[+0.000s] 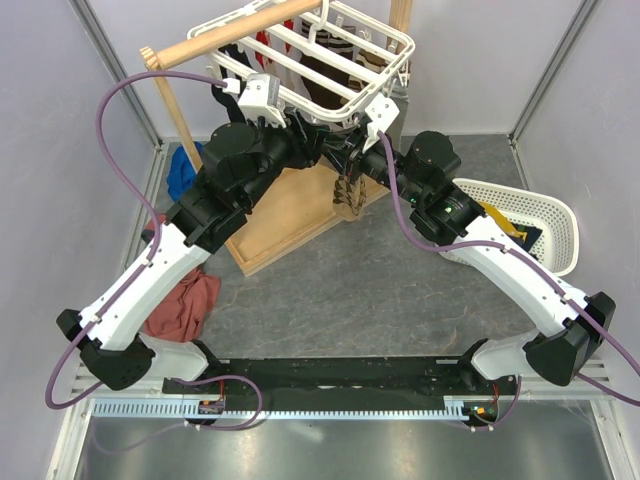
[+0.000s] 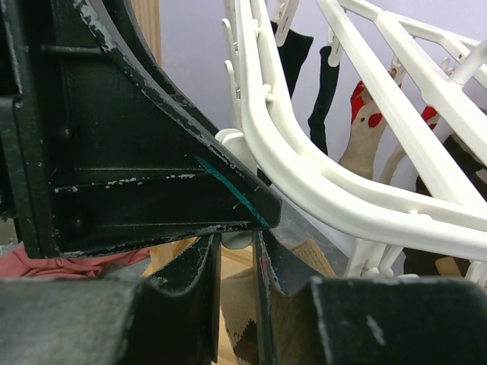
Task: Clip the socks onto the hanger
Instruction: Open the clamp at the hanger.
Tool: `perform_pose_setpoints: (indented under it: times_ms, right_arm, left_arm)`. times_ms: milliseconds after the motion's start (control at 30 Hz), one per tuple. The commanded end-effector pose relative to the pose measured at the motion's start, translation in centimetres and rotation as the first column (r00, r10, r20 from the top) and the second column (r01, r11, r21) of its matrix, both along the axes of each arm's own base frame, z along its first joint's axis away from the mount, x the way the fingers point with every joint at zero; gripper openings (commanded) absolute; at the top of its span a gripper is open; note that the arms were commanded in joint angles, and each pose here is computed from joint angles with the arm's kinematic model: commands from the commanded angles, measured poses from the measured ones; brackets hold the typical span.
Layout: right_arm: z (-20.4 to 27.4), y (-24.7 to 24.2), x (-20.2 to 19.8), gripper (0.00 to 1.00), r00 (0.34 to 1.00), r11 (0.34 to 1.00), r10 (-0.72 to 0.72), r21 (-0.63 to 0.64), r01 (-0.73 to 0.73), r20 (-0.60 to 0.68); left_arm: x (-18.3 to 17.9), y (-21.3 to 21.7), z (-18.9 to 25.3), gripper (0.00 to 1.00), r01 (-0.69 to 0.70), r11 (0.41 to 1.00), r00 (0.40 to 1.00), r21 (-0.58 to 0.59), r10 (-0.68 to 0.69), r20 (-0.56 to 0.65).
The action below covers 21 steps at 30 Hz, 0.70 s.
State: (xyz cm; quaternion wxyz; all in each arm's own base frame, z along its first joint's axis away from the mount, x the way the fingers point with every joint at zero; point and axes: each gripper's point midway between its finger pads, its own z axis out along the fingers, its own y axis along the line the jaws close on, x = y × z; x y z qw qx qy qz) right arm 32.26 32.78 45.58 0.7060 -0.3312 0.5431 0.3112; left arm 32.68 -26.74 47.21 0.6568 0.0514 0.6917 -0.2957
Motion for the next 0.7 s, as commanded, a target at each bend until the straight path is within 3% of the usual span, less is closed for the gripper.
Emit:
perform_pose_setpoints:
  times_ms: [0,367,667]
  right_arm:
    - [1.1,0.1,-0.7,0.00,1.000,0.999,0.015,0.033,-0.016,0.022]
    - [1.0,0.1,-0.7,0.00,1.000,0.999,0.021,0.049,-0.022,0.013]
    - [0.2,-0.3,0.0,0.00,0.973,0.999,-0.038,0.004,0.038,0.227]
  left_arm:
    - [-0.3,1.9,2.3,0.52,-0.061,0.996,0.996,-0.072,0.065,0.063]
    - [-0.9,2.8,3.6,0.54,-0.053,0.980,0.988,-0.192,0.079,0.131]
    - [-1.1,3.0,3.4,0.54,-0.043,0.982,0.988,-0.185,0.069,0.135]
